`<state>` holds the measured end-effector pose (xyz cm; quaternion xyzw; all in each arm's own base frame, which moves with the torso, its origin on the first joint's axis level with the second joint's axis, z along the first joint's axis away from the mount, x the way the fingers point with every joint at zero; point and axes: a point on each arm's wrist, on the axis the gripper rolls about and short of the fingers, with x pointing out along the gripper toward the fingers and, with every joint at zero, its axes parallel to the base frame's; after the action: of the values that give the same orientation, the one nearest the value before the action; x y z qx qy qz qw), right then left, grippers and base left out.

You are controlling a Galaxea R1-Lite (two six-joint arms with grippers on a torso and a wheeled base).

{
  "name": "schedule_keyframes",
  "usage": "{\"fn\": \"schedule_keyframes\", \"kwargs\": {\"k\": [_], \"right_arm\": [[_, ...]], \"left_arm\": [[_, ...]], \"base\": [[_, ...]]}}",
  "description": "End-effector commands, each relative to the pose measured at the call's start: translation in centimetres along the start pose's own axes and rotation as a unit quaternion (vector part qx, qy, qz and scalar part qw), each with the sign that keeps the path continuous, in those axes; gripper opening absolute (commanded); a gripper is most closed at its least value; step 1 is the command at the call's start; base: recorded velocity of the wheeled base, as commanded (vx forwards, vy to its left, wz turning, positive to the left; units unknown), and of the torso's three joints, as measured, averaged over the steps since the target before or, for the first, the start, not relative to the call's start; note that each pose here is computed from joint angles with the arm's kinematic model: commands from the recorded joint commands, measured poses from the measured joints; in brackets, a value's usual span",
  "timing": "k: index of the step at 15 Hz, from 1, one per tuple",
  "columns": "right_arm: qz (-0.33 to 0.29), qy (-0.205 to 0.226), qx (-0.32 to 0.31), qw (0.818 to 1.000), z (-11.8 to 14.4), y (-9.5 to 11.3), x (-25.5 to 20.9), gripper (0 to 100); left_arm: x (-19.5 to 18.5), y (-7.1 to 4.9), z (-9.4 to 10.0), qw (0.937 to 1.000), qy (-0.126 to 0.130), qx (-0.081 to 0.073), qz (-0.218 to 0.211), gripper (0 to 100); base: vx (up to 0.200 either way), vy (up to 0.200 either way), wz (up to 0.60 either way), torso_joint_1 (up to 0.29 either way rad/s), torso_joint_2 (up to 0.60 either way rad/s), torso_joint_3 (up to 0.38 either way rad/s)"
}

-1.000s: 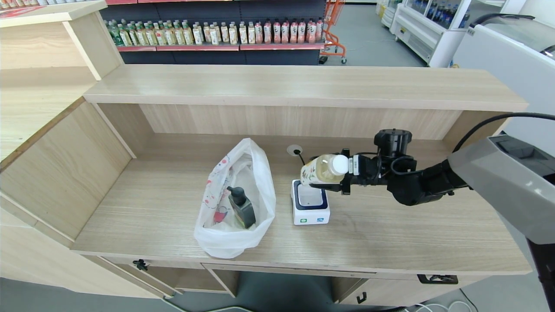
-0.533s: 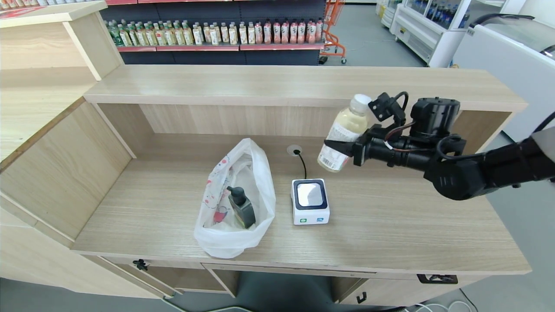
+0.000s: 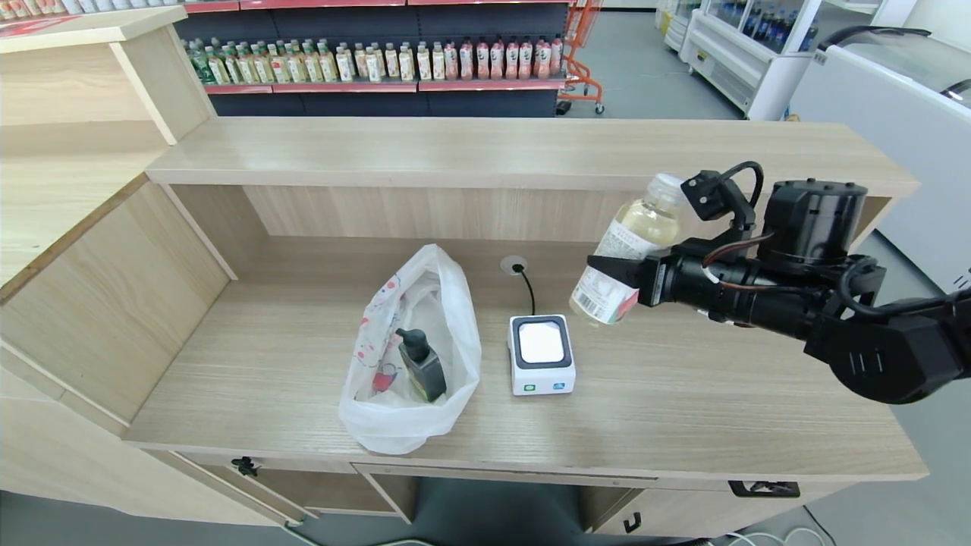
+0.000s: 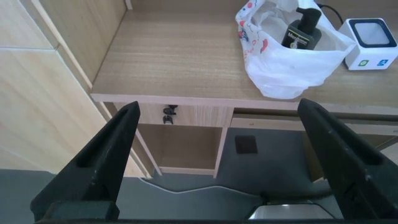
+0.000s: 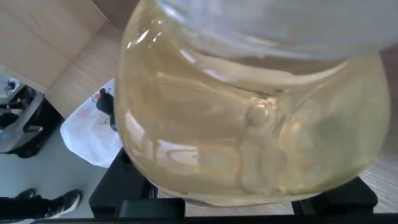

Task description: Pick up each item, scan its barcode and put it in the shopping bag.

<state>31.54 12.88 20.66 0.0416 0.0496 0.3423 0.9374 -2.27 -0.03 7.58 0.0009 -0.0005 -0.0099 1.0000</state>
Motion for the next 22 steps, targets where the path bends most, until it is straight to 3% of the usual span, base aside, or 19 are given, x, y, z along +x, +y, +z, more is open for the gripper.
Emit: {"fn": "schedule_keyframes", "kwargs": {"k": [1, 4, 7, 11, 22], "right_arm": [[0.012, -0.019, 0.002, 1.000, 1.0, 0.3, 1.0, 0], [0.041, -0.022, 0.002, 0.999, 0.7, 1.6, 4.0, 0], [0.063, -0.021, -0.020, 0.998, -0.4, 2.4, 7.9, 0], [0.125, -0.024, -0.049, 0.991, -2.4, 1.8, 9.8, 0], [0.155, -0.019, -0.072, 0.985, -8.1, 1.2, 12.5, 0]], "left_arm": [[0.0, 0.0, 0.0, 1.0000, 0.000, 0.000, 0.000, 100], [0.0, 0.0, 0.0, 1.0000, 0.000, 0.000, 0.000, 100], [0.0, 0.0, 0.0, 1.0000, 0.000, 0.002, 0.000, 100], [0.0, 0.0, 0.0, 1.0000, 0.000, 0.004, 0.000, 100], [0.0, 0.0, 0.0, 1.0000, 0.000, 0.005, 0.000, 100]], "base": [[0.000, 0.200, 0.00, -0.007, -0.01, 0.007], [0.000, 0.200, 0.00, 0.015, 0.01, 0.001], [0.000, 0.000, 0.00, 0.000, 0.00, 0.000], [0.000, 0.000, 0.00, 0.000, 0.00, 0.000], [0.000, 0.000, 0.00, 0.000, 0.00, 0.000]]}}
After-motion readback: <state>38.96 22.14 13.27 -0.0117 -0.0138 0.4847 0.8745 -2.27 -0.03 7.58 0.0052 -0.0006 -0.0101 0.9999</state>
